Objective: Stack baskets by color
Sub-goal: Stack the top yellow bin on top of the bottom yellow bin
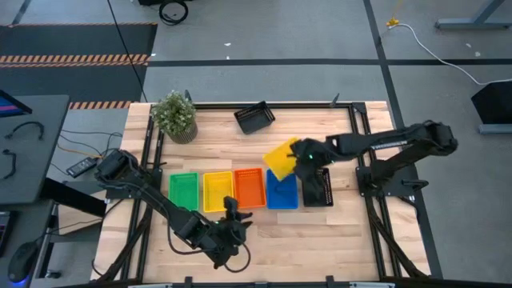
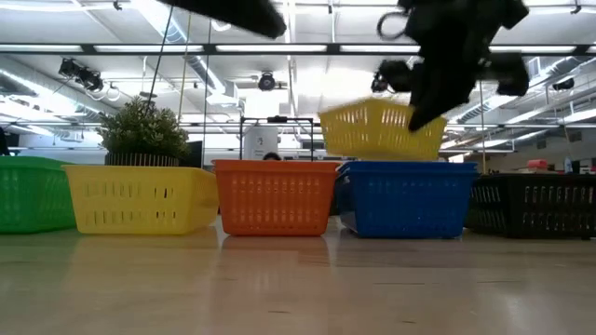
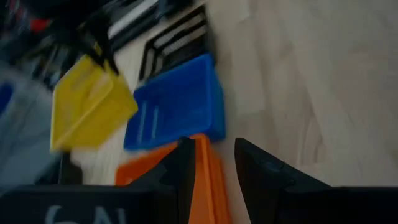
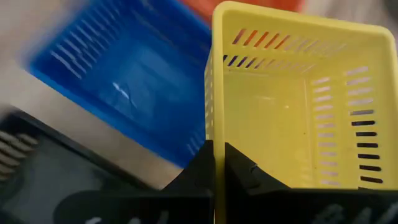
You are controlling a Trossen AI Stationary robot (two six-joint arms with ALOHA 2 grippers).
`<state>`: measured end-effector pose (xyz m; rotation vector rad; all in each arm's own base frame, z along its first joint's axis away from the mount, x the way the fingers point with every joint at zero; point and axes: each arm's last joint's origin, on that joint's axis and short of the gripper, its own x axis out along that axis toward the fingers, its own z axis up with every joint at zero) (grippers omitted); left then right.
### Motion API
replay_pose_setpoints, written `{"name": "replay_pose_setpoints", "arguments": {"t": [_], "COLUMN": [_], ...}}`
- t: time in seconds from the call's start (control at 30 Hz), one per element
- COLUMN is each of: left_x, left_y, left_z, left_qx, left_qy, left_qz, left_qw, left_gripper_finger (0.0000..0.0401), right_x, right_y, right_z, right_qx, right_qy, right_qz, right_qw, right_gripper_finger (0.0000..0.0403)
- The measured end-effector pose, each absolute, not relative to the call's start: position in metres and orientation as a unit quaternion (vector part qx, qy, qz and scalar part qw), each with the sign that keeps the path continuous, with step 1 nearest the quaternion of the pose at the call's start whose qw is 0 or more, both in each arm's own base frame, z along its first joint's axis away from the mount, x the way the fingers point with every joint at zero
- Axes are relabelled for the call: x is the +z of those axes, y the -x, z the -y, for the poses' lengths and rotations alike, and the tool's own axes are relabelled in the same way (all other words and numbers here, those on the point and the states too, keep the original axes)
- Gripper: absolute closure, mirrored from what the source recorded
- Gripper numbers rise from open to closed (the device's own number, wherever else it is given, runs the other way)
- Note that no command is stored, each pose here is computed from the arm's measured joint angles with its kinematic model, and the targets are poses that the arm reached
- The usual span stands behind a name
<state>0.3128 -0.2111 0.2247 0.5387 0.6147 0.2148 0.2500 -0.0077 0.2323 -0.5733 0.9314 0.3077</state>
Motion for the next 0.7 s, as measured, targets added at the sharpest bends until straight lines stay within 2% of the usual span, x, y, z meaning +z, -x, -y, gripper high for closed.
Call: {"name": "replay_pose_setpoints", "arguments": {"t": [0.2,0.33,0.53,0.7], "left_x": [0.237,0.242,0.239,0.237], "left_y": [-0.332,-0.344,-0.360,-0.367], "left_z": [0.208,0.198,0.168,0.150], "left_qx": [0.033,0.009,0.013,0.018], "left_qy": [-0.319,-0.310,-0.247,-0.230], "left_qz": [-0.252,-0.231,-0.253,-0.267], "left_qw": [0.913,0.922,0.935,0.936], "left_gripper_finger": [0.0274,0.0235,0.0165,0.0140], "right_x": [0.236,0.229,0.225,0.225], "right_y": [-0.257,-0.266,-0.270,-0.269], "right_z": [-0.035,-0.052,-0.063,-0.067], "right_qx": [0.230,0.248,0.237,0.237], "right_qy": [0.293,0.307,0.330,0.336], "right_qz": [-0.368,-0.351,-0.343,-0.342], "right_qw": [0.852,0.849,0.847,0.845], "right_gripper_finger": [0.0395,0.0395,0.0395,0.0395]}}
